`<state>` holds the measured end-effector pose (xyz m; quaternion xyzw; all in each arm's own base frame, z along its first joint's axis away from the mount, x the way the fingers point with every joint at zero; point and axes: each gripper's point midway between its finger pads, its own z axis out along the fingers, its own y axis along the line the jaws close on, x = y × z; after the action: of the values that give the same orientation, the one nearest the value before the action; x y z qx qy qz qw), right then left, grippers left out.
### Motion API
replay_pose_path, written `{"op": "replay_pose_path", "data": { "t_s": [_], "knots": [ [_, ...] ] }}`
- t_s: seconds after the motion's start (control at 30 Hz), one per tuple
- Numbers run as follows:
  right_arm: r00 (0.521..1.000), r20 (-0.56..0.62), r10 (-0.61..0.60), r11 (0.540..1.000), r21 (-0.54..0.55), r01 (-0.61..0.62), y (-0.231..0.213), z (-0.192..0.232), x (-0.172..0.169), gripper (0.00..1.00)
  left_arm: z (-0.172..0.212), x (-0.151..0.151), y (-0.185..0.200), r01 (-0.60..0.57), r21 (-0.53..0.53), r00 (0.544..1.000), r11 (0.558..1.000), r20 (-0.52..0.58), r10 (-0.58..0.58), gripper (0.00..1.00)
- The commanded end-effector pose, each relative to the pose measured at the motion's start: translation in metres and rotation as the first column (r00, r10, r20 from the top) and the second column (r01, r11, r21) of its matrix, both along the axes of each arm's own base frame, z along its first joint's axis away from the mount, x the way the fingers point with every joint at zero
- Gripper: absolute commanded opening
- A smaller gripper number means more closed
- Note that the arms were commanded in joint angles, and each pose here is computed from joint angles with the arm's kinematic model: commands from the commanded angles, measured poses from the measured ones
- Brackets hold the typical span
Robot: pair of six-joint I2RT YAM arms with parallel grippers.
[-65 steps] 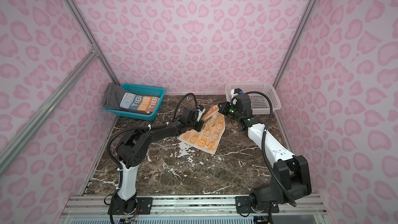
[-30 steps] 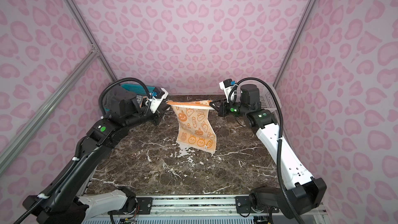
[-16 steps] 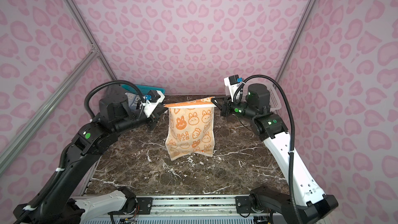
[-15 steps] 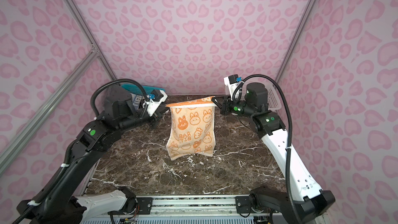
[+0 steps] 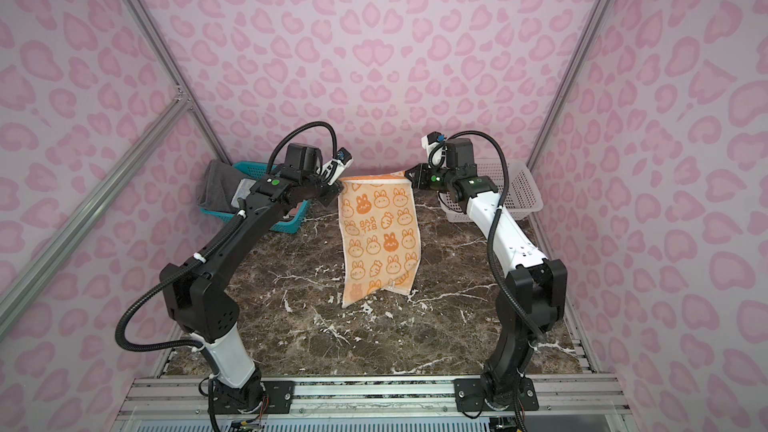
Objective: Fold and stack the towels
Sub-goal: 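Lay the hanging orange towel flat on the table with both grippers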
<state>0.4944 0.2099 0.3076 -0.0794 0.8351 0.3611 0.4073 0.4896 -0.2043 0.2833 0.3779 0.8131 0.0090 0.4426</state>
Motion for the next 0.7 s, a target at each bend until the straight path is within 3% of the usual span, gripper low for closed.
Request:
{"op": "replay_pose_path", "data": {
  "t_s": [0.0,0.3,0.67],
  "knots": [
    [1.000,0.028,-0.010,1.000,-0.017,0.010,-0.002,-0.006,0.021,0.00,0.002,0.030,0.017,-0.073,0.058,0.995,0.996,0.066,0.070,0.04],
    [1.000,-0.017,0.006,1.000,-0.006,-0.006,0.004,-0.043,0.044,0.00,-0.019,0.069,0.022,-0.098,0.078,0.993,0.992,0.076,0.092,0.03],
    [0.984,-0.180,0.004,0.999,-0.045,-0.012,-0.003,-0.109,0.005,0.00,-0.085,0.024,0.020,-0.094,0.023,0.981,0.995,-0.169,0.096,0.03]
  ]
}}
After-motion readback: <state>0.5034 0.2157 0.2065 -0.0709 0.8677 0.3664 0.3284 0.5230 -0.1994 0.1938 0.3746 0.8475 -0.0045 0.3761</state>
